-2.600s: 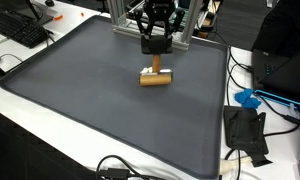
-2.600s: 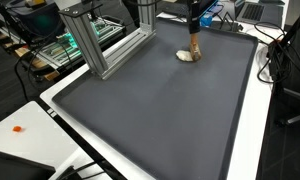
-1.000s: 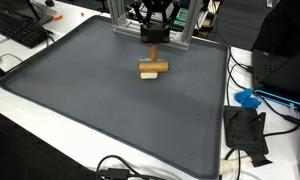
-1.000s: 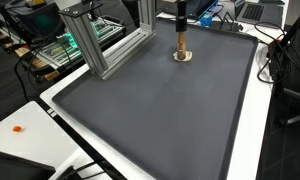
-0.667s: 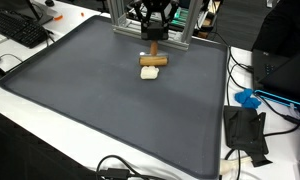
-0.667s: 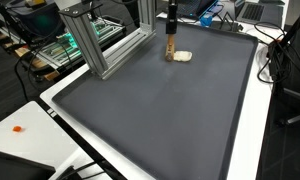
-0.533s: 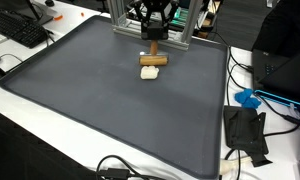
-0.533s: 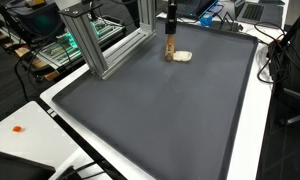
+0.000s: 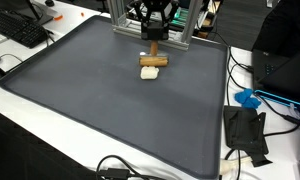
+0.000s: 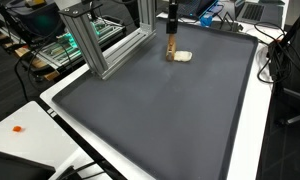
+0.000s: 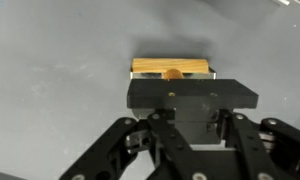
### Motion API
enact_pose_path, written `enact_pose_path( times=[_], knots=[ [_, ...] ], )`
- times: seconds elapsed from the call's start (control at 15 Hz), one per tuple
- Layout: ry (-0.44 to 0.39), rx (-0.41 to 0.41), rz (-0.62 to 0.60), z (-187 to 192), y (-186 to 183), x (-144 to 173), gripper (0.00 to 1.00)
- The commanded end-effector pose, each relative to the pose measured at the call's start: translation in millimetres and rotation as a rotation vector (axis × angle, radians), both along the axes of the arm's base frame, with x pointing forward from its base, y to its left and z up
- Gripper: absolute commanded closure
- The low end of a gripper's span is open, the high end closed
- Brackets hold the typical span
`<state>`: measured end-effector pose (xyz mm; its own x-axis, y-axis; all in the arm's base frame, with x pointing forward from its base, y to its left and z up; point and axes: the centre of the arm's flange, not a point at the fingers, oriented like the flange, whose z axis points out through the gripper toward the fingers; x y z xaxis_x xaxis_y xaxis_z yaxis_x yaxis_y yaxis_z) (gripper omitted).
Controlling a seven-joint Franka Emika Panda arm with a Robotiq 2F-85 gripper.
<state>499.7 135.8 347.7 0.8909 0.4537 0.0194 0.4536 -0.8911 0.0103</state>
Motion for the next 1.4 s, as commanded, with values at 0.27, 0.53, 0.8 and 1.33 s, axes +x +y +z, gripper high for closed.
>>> enact_pose_path(
  times=[0.27,0.53,0.8,1.33],
  knots=[
    [-0.028,0.031,-0.238,30,14,3,0.78],
    [-0.044,0.039,-0.470,30,19,12,0.78],
    [-0.045,0.069,-0.697,25,17,17,0.78],
    [-0.091,0.065,-1.054,-5,14,26,0.78]
  ],
)
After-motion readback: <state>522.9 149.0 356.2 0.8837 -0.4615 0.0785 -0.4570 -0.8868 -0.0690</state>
